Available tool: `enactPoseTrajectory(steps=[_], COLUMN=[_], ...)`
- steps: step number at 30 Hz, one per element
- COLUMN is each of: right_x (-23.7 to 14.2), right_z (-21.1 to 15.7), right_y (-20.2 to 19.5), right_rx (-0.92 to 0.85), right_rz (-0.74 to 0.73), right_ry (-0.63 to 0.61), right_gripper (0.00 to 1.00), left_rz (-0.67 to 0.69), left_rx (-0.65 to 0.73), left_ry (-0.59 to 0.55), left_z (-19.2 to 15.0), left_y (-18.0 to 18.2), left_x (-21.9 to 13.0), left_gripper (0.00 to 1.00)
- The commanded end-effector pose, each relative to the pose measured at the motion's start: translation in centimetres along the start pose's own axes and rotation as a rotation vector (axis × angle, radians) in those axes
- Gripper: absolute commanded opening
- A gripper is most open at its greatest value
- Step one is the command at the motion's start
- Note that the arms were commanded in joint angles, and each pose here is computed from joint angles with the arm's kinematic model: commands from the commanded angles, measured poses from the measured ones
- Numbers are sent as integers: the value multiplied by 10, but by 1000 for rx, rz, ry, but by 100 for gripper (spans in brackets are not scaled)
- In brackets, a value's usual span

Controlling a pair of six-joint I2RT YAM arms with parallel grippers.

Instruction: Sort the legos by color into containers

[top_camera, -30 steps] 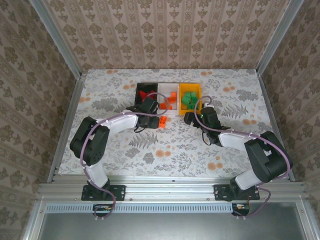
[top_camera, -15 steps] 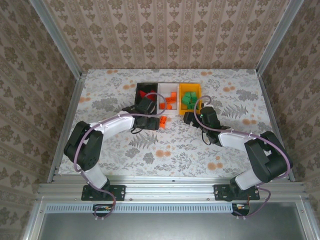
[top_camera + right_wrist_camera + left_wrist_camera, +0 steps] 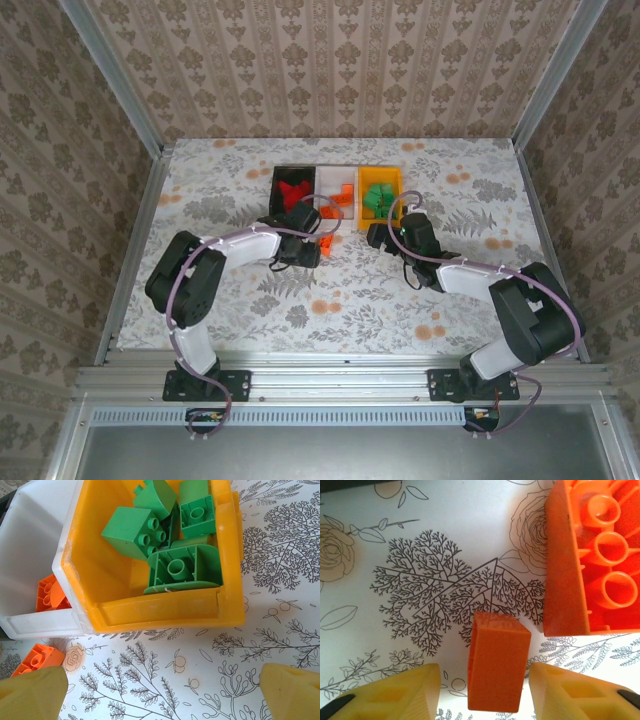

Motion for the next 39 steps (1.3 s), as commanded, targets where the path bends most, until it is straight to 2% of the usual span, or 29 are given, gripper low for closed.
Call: enactPoseTrajectory(steps=[1,11,17,21,25,33,39], right_x=[-1,-1,-1,-1,-2,-4,-7], right_z=[6,6,6,6,6,9,10], right_y=[3,3,2,2,1,-4,-6], right_rx=[-17,-20,-21,-20,-17,-23,-13], right_rz=[-10,-11,-14,-16,-21,-61,-67], right_ry=[-8,-8,-10,-10,-14,-35,-50], right_gripper=[100,100,100,100,100,100,100], left_rz=[21,20,30,-2,-53,-115,-99], left_rx=[9,-2,8,55,91,129,141], left_ry=[-37,-68,-104,-166,-197,-185,-225], left_z=[10,6,11,32,60,119,153], left_y=[0,4,0,-17,-41,-81,-92], left_x=[3,8,-22,-59,-74,-45,-26], left_gripper=[47,31,26,26,25,26,28])
Point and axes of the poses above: each hand's point on the last joint's axis, 136 mm out from that joint toward the fingers, its own x axis out along the fingers, its own y axis along the line the jaws close on, z = x × y, the point moved 4 cm from there along -x, back along the fingers, and after that the axes turned 8 degrees about -x, right-handed, at the moved point
